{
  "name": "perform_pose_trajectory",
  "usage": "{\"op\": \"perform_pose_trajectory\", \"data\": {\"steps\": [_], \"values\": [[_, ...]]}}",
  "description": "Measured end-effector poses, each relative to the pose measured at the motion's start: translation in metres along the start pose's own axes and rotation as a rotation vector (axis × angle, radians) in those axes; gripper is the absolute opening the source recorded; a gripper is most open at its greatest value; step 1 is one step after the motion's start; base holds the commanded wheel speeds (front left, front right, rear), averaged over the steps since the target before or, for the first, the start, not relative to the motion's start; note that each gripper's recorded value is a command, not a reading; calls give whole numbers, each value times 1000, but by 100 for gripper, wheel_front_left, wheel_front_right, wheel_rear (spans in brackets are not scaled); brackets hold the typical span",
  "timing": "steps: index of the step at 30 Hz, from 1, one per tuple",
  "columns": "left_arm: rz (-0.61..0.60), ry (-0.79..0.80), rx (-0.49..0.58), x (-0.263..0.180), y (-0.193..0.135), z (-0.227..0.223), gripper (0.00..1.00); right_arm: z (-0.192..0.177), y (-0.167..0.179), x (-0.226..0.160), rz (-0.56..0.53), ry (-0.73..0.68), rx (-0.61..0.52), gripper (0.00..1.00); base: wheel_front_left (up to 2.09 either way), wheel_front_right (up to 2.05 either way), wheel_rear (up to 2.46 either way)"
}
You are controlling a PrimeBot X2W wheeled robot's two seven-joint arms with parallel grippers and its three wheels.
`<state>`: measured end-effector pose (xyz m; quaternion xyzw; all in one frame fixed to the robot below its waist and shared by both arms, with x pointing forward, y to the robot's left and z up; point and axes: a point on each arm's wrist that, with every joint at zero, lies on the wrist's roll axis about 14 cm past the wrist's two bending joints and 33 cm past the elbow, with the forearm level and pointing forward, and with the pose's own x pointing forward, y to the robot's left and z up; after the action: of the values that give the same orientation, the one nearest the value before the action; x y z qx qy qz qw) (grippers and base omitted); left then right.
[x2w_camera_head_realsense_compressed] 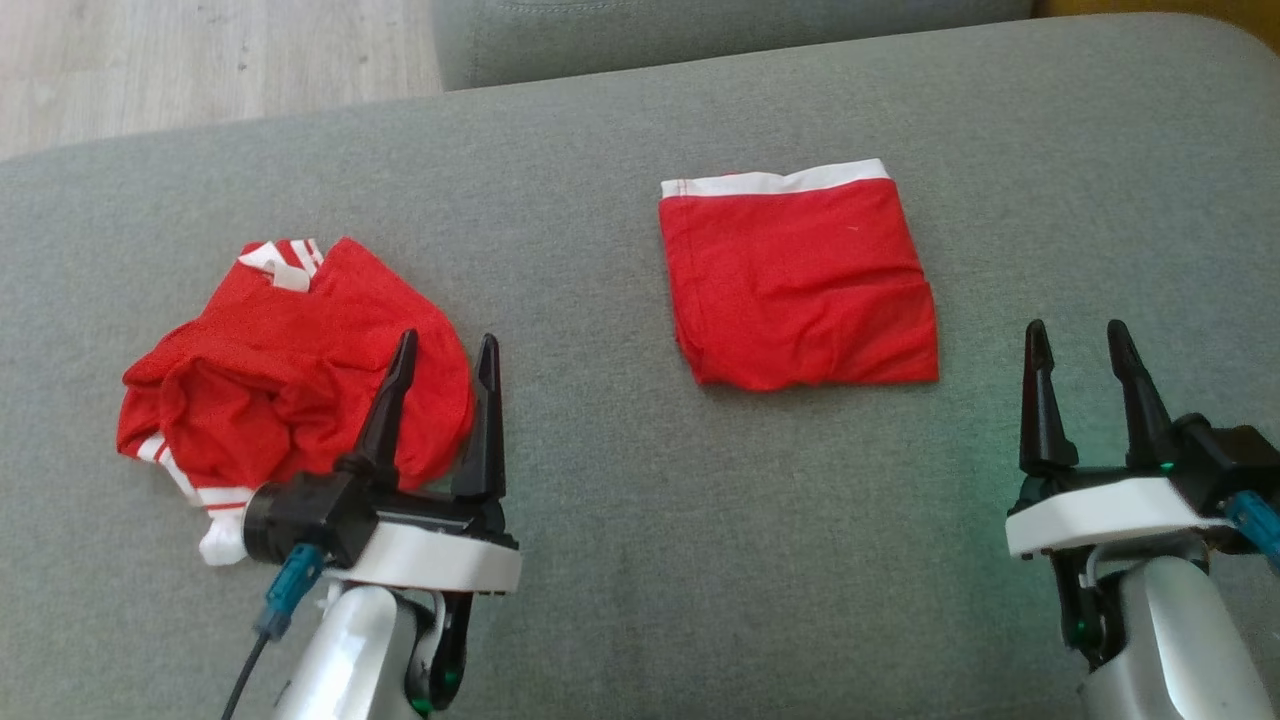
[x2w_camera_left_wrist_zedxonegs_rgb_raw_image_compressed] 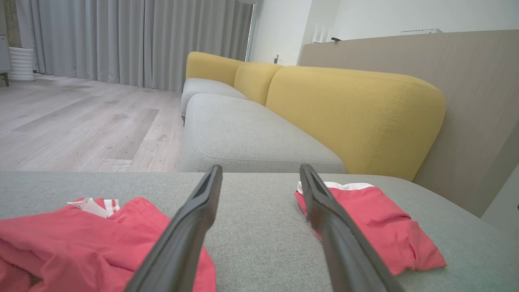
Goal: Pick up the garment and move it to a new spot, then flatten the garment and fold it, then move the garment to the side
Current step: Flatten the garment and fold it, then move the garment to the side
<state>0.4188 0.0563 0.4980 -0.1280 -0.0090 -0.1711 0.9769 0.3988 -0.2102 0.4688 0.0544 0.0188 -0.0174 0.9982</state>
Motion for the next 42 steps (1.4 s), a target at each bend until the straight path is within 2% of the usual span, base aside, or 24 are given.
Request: {"op": "perform_pose_trajectory", "data": {"steps": [12, 21, 22, 28, 33, 34, 35, 42], "values": [[32, 25, -8, -1, 14, -10, 100, -12, 9, 25, 20, 70, 14, 100, 0, 0, 0], [62, 37, -5, 6, 30, -16, 100, -51, 33, 68, 77, 266, 16, 100, 0, 0, 0], [70, 40, -3, 6, 34, -18, 100, -64, 37, 74, 82, 325, 32, 100, 0, 0, 0], [92, 54, -1, 3, 42, -22, 100, -96, 41, 83, 55, 464, 127, 100, 0, 0, 0], [100, 59, 0, 2, 45, -24, 100, -105, 51, 91, 95, 512, 70, 100, 0, 0, 0], [99, 59, 0, 3, 45, -24, 100, -105, 52, 93, 105, 515, 46, 29, 0, 0, 0], [98, 57, 1, 4, 44, -23, 100, -104, 52, 95, 110, 509, 28, 0, 0, 0, 0], [78, 38, 4, 9, 39, -17, 100, -97, 49, 94, 141, 455, -115, 0, 0, 0, 0]]}}
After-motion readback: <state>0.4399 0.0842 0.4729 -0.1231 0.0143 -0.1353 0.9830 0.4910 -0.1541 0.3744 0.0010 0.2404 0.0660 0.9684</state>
